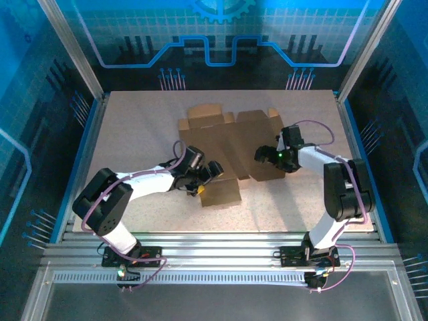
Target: Fold the paper box
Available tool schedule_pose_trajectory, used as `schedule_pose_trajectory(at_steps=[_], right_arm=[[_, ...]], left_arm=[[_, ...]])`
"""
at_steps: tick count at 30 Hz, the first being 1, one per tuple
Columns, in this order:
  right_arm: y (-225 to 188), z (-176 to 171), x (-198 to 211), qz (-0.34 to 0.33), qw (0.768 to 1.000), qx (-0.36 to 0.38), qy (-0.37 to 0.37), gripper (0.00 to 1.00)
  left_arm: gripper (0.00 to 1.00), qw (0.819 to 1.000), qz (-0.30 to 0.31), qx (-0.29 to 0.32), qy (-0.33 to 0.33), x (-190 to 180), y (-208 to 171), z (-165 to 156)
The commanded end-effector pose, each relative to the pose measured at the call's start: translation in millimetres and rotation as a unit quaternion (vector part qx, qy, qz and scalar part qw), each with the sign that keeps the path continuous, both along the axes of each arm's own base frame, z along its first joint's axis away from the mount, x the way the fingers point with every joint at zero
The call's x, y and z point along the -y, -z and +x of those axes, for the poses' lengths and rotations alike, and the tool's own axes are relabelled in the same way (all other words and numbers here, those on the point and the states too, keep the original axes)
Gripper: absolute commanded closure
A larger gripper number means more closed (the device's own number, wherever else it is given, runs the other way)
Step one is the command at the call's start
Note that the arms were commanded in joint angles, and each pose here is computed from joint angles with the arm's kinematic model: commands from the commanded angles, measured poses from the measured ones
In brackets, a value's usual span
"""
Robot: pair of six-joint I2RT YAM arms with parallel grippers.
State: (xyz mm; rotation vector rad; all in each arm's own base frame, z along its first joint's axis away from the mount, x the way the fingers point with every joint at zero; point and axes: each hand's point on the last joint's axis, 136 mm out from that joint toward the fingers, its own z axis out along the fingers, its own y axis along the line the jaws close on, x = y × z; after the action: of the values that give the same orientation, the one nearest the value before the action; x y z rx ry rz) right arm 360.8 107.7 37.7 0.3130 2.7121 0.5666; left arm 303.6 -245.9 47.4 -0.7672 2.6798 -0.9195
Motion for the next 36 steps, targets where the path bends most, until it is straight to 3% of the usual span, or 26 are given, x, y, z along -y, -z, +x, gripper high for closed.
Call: schedule_pose_trajectory(at_steps=[1, 12, 16, 20, 26, 36], right_arm=[[7, -36, -15, -0.011, 0.999, -0.03, -0.016, 0.0], [5, -103, -102, 0.014, 0.998, -0.018, -0.066, 0.0], [1, -121, -143, 0.014, 0.994, -0.01, -0.104, 0.0], [-11, -134, -186, 0.018, 0.987, 0.008, -0.159, 0.0], [-37, -130, -194, -0.005, 0.98, 0.059, -0.19, 0.0], [-75, -73, -133, -0.008, 0.979, 0.092, -0.183, 0.0]], left_arm=[[0.01, 1.0, 0.03, 0.0, 0.007, -20, 0, 9], [0.01, 0.997, 0.058, 0.034, -0.025, -66, -16, 90], [0.01, 0.994, 0.049, 0.095, -0.029, -67, -38, 126], [0.01, 0.991, 0.03, 0.13, -0.013, -58, -65, 140], [0.01, 0.99, 0.044, 0.131, -0.014, -76, -81, 96], [0.01, 0.998, 0.026, 0.051, -0.023, -94, -54, -6]])
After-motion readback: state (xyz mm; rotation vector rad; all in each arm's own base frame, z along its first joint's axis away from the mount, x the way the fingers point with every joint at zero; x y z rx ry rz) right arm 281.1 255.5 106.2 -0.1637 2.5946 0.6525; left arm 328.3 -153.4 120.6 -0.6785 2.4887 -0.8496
